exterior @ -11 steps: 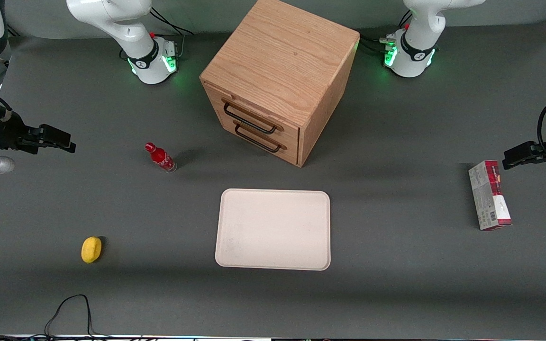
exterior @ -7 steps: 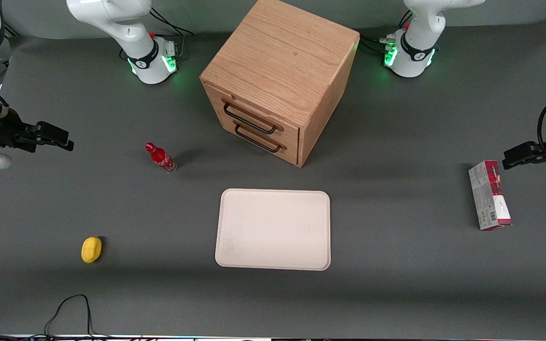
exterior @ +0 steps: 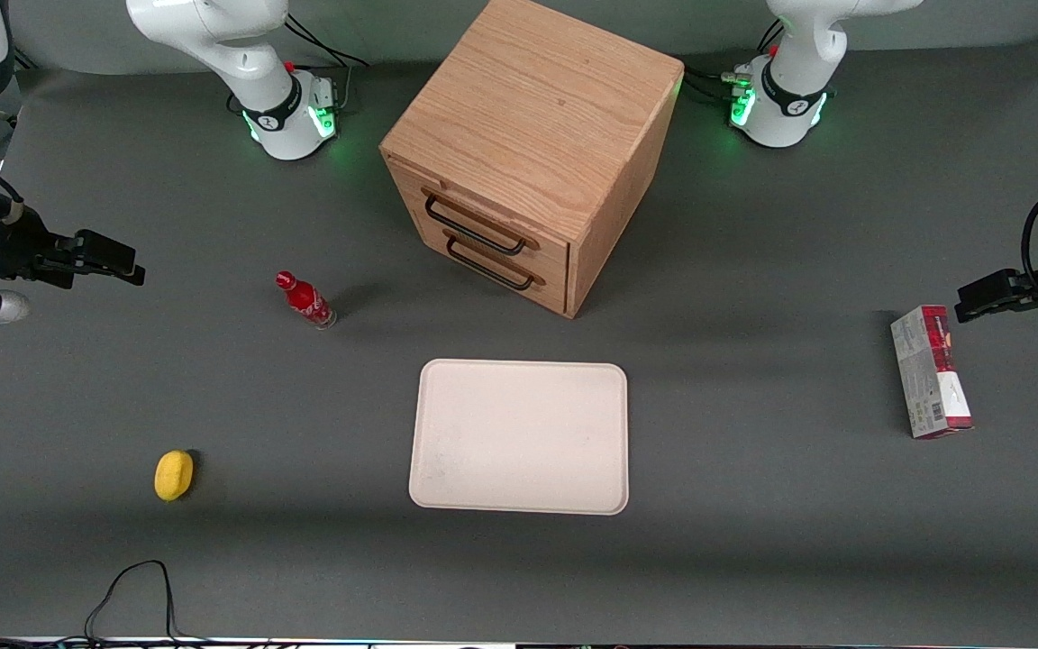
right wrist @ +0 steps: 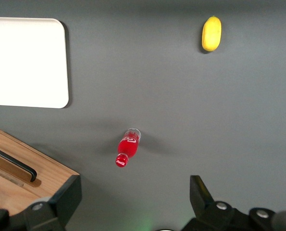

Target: Open upper drawer

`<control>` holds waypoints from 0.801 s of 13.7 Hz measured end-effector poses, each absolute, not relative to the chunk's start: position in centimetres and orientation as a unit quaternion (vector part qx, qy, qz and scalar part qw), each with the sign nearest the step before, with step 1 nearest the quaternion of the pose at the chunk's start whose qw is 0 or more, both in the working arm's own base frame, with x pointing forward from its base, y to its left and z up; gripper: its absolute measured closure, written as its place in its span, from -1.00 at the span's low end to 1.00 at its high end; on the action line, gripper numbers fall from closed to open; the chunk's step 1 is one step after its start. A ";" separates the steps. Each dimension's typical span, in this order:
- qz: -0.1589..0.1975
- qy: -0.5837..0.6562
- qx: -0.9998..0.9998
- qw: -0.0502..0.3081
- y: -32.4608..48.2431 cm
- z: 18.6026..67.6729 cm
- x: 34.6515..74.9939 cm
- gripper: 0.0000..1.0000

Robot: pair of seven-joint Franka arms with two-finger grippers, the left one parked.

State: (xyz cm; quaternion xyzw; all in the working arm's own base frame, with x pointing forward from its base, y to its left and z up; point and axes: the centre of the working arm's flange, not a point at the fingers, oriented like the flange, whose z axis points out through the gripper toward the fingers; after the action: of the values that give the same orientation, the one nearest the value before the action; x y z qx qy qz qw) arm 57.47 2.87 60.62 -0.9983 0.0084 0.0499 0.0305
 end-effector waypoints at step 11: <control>0.066 -0.092 -0.993 0.044 15.6 56.9 58.6 -1.00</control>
State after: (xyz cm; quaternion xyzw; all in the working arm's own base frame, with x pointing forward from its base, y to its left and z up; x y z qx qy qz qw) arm 58.64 15.60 56.95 -0.9926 -0.0920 0.0656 0.0440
